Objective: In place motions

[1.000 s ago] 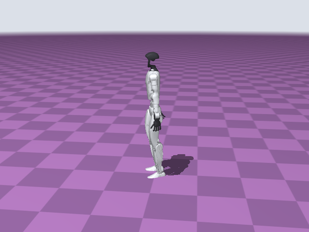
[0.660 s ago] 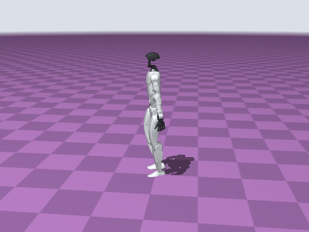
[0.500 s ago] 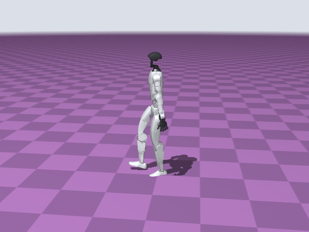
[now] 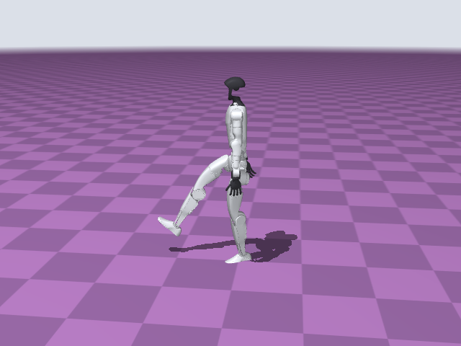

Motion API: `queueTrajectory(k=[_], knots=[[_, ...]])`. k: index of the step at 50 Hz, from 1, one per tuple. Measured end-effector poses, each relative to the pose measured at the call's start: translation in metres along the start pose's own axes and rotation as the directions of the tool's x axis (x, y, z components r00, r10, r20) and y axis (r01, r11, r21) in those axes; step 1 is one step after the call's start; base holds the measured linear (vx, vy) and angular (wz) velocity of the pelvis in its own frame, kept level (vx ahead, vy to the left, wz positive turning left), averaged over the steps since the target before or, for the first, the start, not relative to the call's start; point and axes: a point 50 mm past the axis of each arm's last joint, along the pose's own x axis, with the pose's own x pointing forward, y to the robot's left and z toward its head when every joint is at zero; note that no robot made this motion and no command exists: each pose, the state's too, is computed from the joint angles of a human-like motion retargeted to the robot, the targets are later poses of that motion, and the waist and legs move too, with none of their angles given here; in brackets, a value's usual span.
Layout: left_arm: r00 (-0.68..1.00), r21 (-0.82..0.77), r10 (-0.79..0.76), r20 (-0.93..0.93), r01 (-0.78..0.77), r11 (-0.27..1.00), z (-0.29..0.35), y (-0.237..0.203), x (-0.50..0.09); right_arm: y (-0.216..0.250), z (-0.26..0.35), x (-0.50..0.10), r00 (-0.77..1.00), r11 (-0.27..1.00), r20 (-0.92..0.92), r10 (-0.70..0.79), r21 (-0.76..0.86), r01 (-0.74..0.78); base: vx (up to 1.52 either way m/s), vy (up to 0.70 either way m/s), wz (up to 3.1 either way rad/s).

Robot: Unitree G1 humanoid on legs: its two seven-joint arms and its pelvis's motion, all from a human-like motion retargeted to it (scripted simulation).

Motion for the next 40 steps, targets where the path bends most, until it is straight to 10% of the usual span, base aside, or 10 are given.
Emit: queueTrajectory(k=[15, 40], knots=[[0.967, -0.141, -0.063, -0.248, 0.029, 0.99, -0.091, -0.011, -0.009, -0.028, 0.035, -0.01, 0.986, 0.996, 0.142, -0.091, 0.029, 0.087, 0.02, 0.04, -0.64], [0.998, -0.025, -0.055, 0.025, 0.056, 0.998, 0.005, -0.019, 0.003, -0.009, 0.021, -0.004, 0.999, 1.0, 0.034, 0.003, -0.006, -0.003, -0.02, 0.05, 0.03]])
